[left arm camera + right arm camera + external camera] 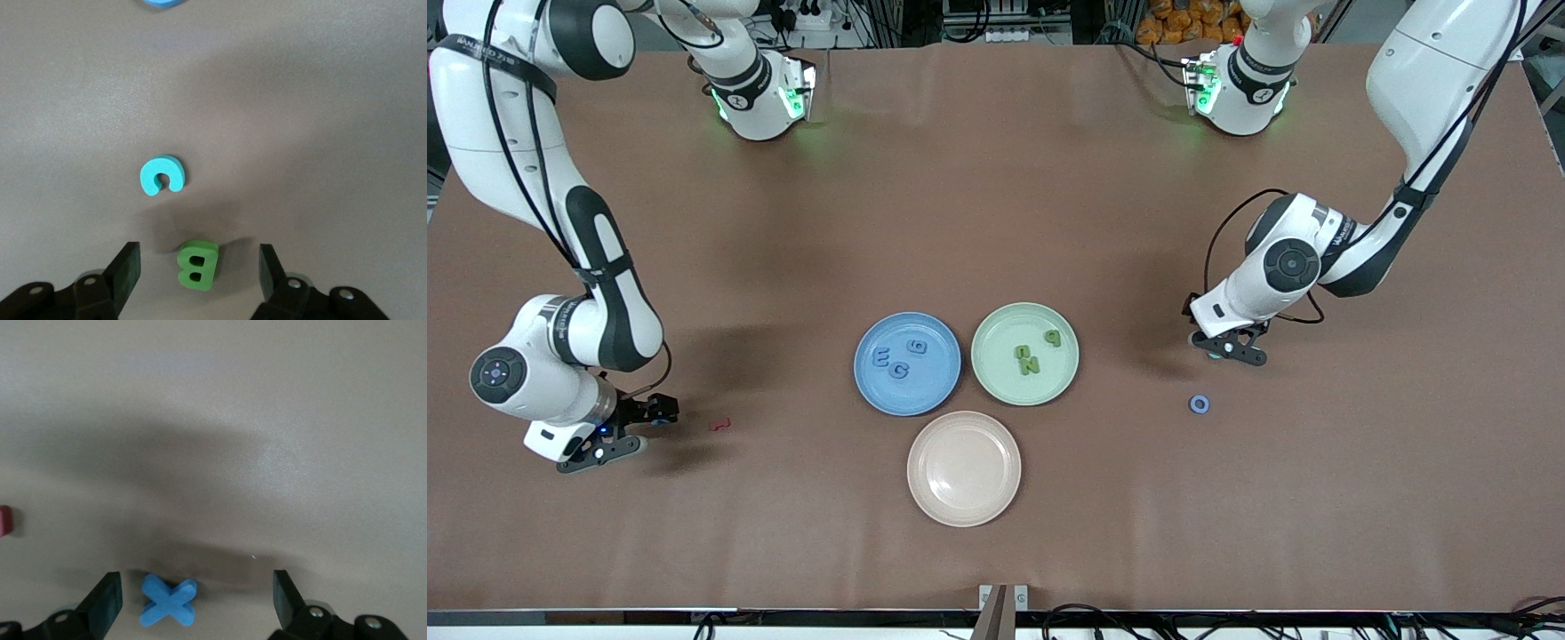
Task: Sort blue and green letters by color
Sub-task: 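Grasp the green B with the left gripper while the right gripper grasps the blue x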
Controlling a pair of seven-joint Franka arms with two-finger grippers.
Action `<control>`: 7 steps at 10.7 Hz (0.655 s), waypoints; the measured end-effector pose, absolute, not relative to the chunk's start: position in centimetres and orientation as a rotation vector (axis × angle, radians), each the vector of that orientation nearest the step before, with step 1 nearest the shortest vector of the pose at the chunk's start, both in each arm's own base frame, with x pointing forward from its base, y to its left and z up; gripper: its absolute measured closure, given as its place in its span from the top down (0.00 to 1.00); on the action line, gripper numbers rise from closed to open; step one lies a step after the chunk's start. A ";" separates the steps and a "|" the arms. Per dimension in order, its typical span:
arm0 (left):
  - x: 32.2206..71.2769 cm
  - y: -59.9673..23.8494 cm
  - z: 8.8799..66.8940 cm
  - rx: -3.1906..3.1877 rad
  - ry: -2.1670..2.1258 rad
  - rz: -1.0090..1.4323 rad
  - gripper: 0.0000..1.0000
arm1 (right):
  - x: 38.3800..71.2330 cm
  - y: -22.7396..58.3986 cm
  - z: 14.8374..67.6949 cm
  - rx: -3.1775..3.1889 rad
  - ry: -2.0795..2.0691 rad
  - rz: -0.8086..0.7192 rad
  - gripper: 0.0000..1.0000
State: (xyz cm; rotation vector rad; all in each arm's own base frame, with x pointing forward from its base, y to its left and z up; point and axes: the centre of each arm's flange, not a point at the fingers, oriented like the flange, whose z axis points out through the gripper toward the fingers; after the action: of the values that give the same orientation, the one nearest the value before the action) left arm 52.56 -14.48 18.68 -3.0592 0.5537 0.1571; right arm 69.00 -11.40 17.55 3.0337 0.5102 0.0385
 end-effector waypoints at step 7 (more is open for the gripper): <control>52.2 -14.1 18.2 -3.071 0.546 0.153 0.60 | 68.9 -11.0 16.6 3.063 0.493 0.026 1.00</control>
State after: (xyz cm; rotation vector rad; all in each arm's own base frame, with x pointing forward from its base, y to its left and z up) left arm 52.15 -14.05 18.24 -3.0706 0.5458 0.1526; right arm 68.88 -10.96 16.62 3.0626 0.4932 0.0258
